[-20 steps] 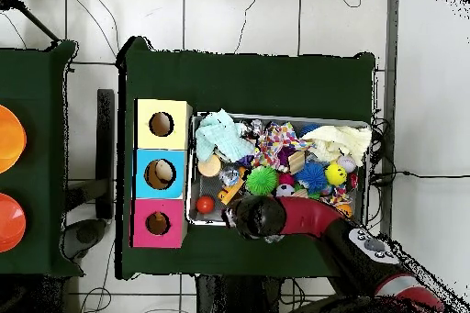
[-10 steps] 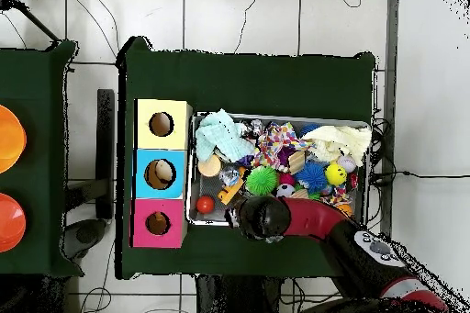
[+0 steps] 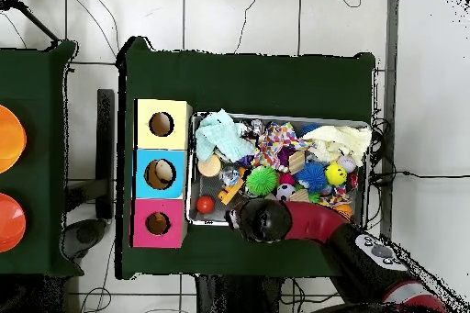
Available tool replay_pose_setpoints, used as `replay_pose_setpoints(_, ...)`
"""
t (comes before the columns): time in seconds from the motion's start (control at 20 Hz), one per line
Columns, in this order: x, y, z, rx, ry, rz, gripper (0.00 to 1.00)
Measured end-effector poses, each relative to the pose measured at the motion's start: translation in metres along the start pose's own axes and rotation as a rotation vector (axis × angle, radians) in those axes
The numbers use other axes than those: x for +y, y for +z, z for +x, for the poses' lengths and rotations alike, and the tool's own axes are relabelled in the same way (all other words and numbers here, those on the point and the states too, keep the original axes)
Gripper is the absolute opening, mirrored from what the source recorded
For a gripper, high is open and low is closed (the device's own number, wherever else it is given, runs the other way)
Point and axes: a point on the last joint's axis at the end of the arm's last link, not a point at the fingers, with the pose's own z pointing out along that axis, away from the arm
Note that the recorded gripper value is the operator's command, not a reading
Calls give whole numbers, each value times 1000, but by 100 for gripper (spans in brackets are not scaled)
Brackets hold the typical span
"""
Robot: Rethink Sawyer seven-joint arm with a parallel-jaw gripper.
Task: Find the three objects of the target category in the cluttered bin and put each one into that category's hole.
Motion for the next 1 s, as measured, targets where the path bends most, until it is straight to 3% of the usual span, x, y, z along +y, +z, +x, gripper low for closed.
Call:
replay_pose_setpoints(0.55,34,-28,2,-26,-80,58,100)
replay_pose_setpoints(1.0,46,-27,13,-8,-88,45,100)
